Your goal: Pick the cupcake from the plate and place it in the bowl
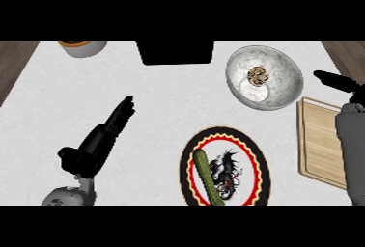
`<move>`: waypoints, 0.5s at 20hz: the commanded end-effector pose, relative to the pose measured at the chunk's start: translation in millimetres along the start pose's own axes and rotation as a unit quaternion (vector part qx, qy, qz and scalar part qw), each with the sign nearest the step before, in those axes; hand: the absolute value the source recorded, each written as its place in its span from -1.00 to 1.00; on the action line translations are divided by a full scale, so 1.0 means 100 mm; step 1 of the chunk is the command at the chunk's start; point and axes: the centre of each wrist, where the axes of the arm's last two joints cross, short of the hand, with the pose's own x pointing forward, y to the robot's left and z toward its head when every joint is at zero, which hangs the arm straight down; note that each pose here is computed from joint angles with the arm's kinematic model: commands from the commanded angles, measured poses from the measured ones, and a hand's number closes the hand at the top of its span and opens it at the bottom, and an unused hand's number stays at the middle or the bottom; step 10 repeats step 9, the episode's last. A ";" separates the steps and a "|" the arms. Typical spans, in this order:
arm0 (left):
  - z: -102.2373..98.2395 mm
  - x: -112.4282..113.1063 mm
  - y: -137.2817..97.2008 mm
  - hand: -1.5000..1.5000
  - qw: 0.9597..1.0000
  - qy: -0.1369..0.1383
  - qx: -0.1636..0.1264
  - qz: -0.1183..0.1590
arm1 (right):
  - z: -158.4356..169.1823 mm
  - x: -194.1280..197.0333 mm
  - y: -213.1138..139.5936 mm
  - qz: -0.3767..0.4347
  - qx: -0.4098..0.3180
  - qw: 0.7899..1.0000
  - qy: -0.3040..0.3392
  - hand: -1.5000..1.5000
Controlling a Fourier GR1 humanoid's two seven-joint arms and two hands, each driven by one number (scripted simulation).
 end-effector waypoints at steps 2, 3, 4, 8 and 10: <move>-0.01 0.02 0.01 0.00 1.000 0.001 0.005 -0.004 | -0.07 -0.43 -0.70 -0.035 -0.034 0.999 -0.009 -1.00; 0.21 -0.01 0.11 0.00 1.000 0.009 0.001 -0.009 | 0.04 -0.57 -0.80 -0.025 -0.022 0.999 -0.006 -1.00; 0.02 -0.06 0.05 0.00 1.000 -0.004 0.002 -0.005 | 0.17 -0.56 -0.88 -0.037 -0.026 0.999 -0.001 -1.00; -0.09 0.03 0.11 0.00 1.000 0.000 0.001 0.002 | 0.25 -0.78 -1.43 -0.052 0.007 0.999 -0.011 -1.00; 0.05 -0.10 0.03 0.00 1.000 0.004 0.010 -0.004 | 0.19 -0.88 -1.58 -0.046 -0.001 0.999 -0.015 -1.00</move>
